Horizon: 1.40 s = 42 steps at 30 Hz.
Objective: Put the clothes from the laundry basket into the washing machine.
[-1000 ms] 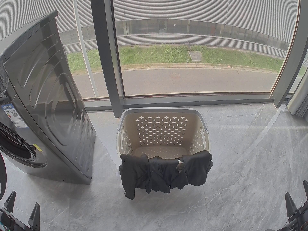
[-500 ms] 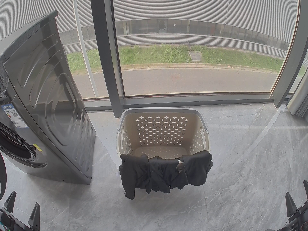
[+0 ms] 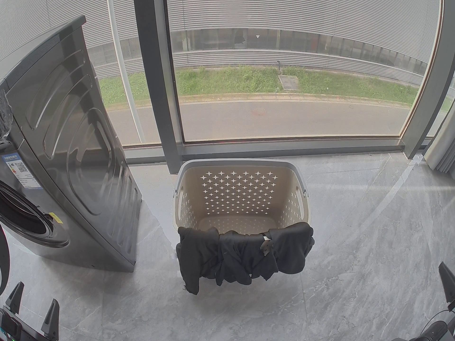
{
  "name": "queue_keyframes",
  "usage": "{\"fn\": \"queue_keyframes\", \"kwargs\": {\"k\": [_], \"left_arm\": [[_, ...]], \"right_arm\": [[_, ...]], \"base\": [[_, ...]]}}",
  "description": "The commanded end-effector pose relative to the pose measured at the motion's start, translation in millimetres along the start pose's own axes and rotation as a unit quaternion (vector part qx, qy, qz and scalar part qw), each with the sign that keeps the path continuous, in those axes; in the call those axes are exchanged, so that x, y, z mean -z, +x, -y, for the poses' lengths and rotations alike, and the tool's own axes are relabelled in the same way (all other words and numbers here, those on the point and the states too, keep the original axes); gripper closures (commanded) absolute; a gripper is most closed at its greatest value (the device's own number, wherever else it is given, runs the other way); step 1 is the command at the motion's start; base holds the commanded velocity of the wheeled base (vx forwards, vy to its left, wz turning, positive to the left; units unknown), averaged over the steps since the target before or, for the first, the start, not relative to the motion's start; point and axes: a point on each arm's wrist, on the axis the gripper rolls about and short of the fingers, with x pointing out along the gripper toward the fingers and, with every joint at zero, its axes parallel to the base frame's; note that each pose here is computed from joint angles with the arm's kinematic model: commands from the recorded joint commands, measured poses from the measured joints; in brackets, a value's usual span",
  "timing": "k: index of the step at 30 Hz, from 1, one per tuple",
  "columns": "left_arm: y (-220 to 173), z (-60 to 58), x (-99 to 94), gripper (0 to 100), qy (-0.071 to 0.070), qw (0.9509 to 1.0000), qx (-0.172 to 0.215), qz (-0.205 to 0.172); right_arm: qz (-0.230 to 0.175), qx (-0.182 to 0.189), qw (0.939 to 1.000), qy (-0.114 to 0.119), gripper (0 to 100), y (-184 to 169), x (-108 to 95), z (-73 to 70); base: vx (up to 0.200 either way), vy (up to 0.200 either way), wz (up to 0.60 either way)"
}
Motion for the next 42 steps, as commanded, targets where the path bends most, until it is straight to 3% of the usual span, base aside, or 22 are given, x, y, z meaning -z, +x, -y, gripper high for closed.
{"fn": "queue_keyframes", "kwargs": {"k": [1,3,9,14,20,29,33,34,35,36,38,42], "left_arm": [[0.0,-0.1,4.8,0,0.0,1.0,0.0,-0.001],[0.0,-0.1,4.8,0,0.0,1.0,0.0,-0.001],[0.0,-0.1,4.8,0,0.0,1.0,0.0,-0.001],[0.0,-0.1,4.8,0,0.0,1.0,0.0,-0.001],[-0.1,-0.1,4.8,0,-0.001,1.0,0.0,0.0],[0.0,-0.1,4.8,0,-0.002,1.0,0.0,-0.001],[0.0,-0.1,4.8,0,0.0,1.0,0.0,-0.001],[0.0,-0.1,4.8,0,0.0,1.0,0.0,-0.001],[0.0,-0.1,4.8,0,-0.001,1.0,0.0,-0.001],[0.0,-0.1,4.8,0,-0.001,1.0,0.0,-0.001],[0.0,-0.1,4.8,0,-0.002,1.0,0.0,-0.001],[0.0,-0.1,4.8,0,-0.002,1.0,0.0,-0.001]], "right_arm": [[-0.233,-0.08,0.969,0.021,0,60.4,13.8,-5.6],[-0.251,-0.079,0.9647,0.019,0,67.9,21.9,-6.3],[-0.261,-0.074,0.9622,0.023,0,79.9,28.5,-7.6],[-0.266,-0.069,0.9602,0.049,0,90.2,24.7,-9.6],[-0.291,-0.063,0.9534,0.049,0,114.5,27.8,-13.2],[-0.302,-0.056,0.9506,0.047,0,149.4,33.8,-17.2],[-0.332,-0.056,0.9406,0.046,0,164.5,40.2,-19.3],[-0.332,-0.056,0.9406,0.046,0,164.5,40.2,-19.3],[-0.348,-0.059,0.9344,0.048,0,172.4,44.0,-20.6],[-0.348,-0.059,0.9344,0.048,0,172.4,44.0,-20.6],[-0.365,-0.068,0.9271,0.05,0,180.9,48.4,-23.0],[-0.377,-0.074,0.9219,0.052,0,191.1,51.1,-25.1]], "base": [[0.0,0.0,0.0],[0.0,0.0,0.0],[0.0,0.0,0.0],[0.0,0.0,0.0],[0.0,0.0,0.0],[0.0,0.0,0.0],[0.0,0.0,0.0],[0.0,0.0,0.0],[0.0,0.0,0.0],[0.0,0.0,0.0],[0.0,0.0,0.0],[0.0,0.0,0.0]]}}
